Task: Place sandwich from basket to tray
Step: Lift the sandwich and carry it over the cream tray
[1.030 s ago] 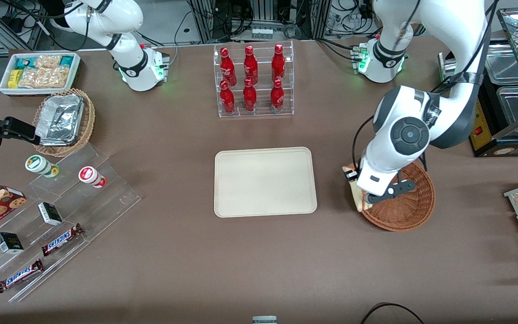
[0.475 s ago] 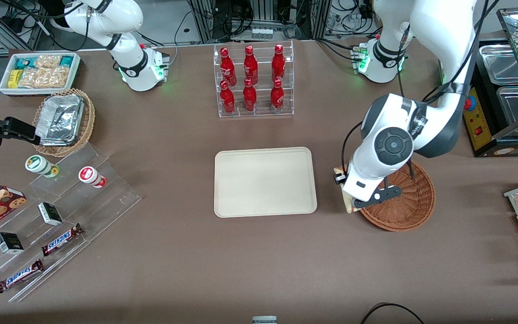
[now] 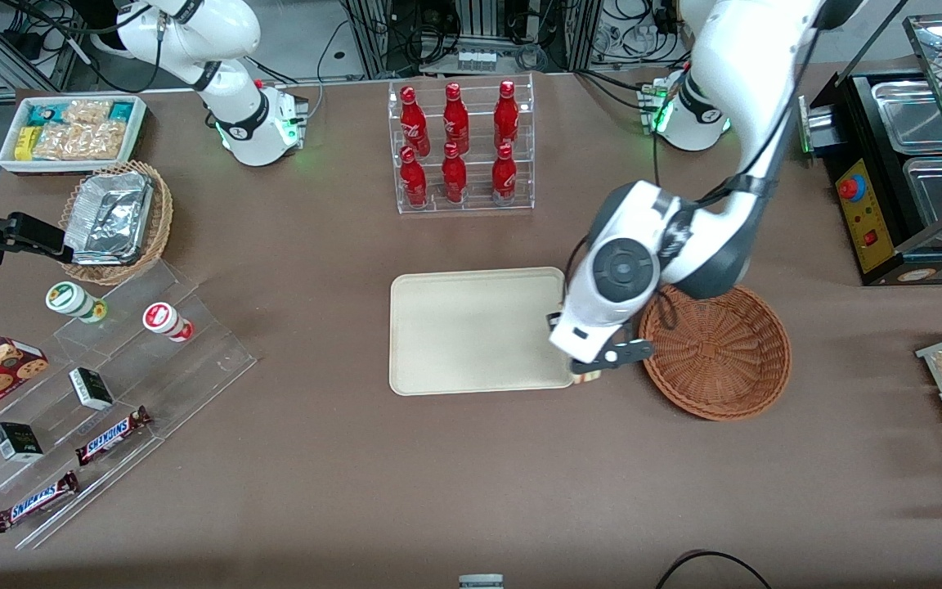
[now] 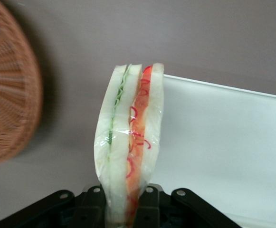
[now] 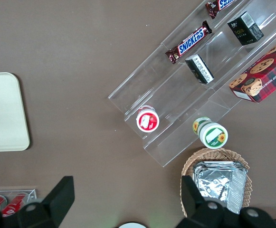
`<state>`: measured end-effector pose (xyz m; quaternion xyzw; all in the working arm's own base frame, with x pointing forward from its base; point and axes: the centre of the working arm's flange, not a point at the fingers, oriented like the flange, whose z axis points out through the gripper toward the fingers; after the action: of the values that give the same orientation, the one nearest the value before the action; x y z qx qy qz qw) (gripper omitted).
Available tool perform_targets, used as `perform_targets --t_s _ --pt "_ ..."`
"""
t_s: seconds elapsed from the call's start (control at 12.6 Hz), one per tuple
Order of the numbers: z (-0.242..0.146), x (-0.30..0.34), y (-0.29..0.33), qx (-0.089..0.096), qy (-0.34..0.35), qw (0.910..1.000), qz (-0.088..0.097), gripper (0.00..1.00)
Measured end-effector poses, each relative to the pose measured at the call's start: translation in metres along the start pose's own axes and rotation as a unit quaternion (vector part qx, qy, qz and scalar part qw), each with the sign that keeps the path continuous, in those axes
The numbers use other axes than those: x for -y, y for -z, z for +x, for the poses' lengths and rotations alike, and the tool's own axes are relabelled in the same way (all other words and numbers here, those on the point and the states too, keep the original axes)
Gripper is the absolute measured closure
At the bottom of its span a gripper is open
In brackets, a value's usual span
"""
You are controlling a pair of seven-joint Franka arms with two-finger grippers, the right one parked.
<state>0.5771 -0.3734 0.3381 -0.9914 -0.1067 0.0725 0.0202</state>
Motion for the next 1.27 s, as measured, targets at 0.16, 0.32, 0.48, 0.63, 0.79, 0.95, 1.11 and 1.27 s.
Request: perform_targets --t_s 0.16,0.32,0.48,0.63,0.79,0.95,1.11,1.27 --pt "-0.017 -0.038 -0.019 -0.008 0.001 0.9999 -0.01 0.82" --pt "-0.042 -0.078 -0.042 -0.019 0.002 0.9995 -0.024 0.82" --pt "-0.07 -0.111 -0.063 -0.022 -0.002 0.9993 -0.03 0.82" --pt "-0.089 -0.13 -0.074 -0.023 -0.007 0.9994 -0.026 0.82" --pt "-0.089 -0.134 -0.081 -0.032 -0.009 0.9993 -0.017 0.82" --pt "-0.084 -0.131 -0.084 -0.037 0.0 0.9992 -0.011 0.82" --pt "-0.08 -0.13 -0.092 -0.045 0.022 0.9987 -0.003 0.82" --pt "-0.076 -0.131 -0.1 -0.049 0.036 0.9981 0.002 0.82"
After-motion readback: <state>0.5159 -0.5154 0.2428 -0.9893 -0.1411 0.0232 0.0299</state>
